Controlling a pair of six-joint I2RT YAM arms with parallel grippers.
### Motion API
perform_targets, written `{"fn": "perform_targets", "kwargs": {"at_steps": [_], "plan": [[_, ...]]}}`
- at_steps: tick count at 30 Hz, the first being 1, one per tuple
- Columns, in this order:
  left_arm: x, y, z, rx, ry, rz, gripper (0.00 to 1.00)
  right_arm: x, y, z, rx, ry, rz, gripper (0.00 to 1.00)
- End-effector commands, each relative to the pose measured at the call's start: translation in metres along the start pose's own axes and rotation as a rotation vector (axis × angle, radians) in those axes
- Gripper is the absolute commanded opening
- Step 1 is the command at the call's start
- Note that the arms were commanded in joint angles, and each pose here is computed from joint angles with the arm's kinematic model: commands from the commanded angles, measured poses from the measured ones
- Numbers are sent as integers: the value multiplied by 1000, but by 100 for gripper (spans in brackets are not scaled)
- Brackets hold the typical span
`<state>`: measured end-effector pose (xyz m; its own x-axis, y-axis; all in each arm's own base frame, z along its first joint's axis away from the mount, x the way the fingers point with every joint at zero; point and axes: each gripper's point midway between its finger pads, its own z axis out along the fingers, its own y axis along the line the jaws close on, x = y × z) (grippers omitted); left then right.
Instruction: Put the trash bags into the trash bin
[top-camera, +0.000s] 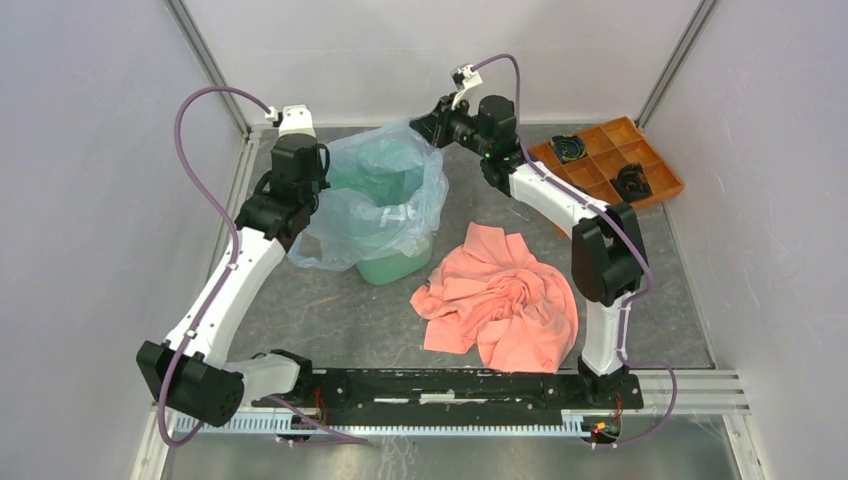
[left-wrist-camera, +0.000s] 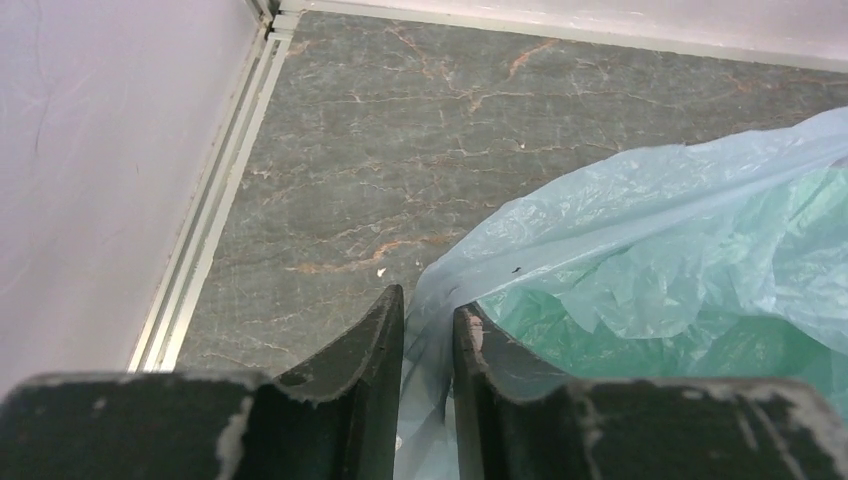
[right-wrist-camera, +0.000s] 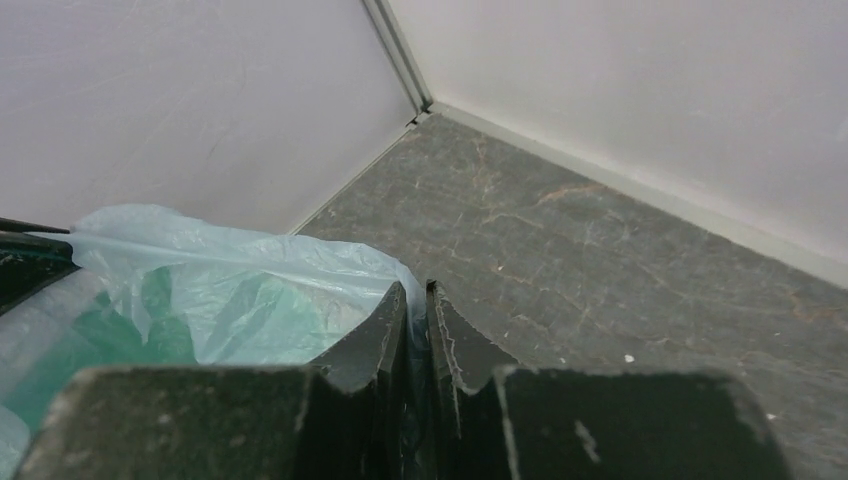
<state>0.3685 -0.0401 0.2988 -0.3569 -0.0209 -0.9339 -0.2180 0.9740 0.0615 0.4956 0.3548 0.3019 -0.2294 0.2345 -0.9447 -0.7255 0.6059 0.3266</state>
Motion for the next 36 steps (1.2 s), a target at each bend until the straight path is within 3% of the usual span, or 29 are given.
{"fn": "perform_targets", "kwargs": {"at_steps": [1,9,14,22,24,29,36], "plan": [[-23,13,3,-35,-55,-87,29,-22,7,9,-59,-54,40,16],[-7,18,41,6,38,-226,32,2,-15,14,-20,-3,72,16],[24,18,58,19,128,-333,32,18,-21,16,-26,33,86,16],[65,23,51,35,183,-396,38,48,-27,8,-13,96,100,17],[71,26,45,30,182,-398,42,56,-25,2,-22,108,112,17],[75,37,21,19,162,-377,66,55,-15,-13,-35,100,118,17],[80,65,-19,-68,144,-368,86,50,-12,-19,-23,121,121,19]]}}
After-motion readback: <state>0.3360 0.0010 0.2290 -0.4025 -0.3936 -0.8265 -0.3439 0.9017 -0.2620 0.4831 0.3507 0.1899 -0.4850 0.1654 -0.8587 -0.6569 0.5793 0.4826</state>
